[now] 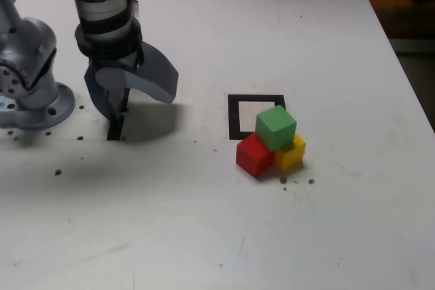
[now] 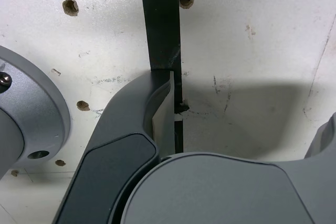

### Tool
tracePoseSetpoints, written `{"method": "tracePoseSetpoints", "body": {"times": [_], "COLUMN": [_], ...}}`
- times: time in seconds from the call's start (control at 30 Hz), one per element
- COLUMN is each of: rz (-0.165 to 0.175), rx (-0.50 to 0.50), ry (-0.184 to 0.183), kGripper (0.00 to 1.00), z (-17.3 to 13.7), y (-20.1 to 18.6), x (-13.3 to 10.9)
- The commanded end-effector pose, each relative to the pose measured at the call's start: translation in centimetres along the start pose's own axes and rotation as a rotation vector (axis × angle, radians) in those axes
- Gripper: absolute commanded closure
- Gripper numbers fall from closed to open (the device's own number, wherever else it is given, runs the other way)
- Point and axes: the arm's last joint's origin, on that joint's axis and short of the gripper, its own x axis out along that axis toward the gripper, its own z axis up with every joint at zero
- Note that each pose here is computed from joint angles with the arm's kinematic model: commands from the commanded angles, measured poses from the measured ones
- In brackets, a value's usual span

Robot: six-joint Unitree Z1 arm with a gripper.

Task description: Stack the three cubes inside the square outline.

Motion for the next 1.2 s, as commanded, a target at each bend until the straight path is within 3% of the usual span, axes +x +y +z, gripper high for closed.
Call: {"method": "tracePoseSetpoints", "body": {"times": [0.0, 0.4, 0.63, 0.73, 0.9, 1.0, 1.17], "rz": [0.003, -0.001, 0.040, 0.068, 0.102, 0.097, 0.070], "rx": [0.000, -0.009, -0.010, -0.007, 0.024, 0.053, 0.091], "ry": [0.006, 0.008, -0.006, -0.001, 0.055, 0.067, 0.053], "kGripper": [0.01, 0.01, 0.01, 0.01, 0.01, 0.01, 0.01], "z": [0.1, -1.4, -2.3, -1.7, 0.5, 2.0, 4.4], "y": [0.0, 0.1, 0.3, 0.5, 0.6, 0.6, 0.4], "x": [0.1, 0.3, 0.0, -1.1, -4.3, -6.2, -8.7]}}
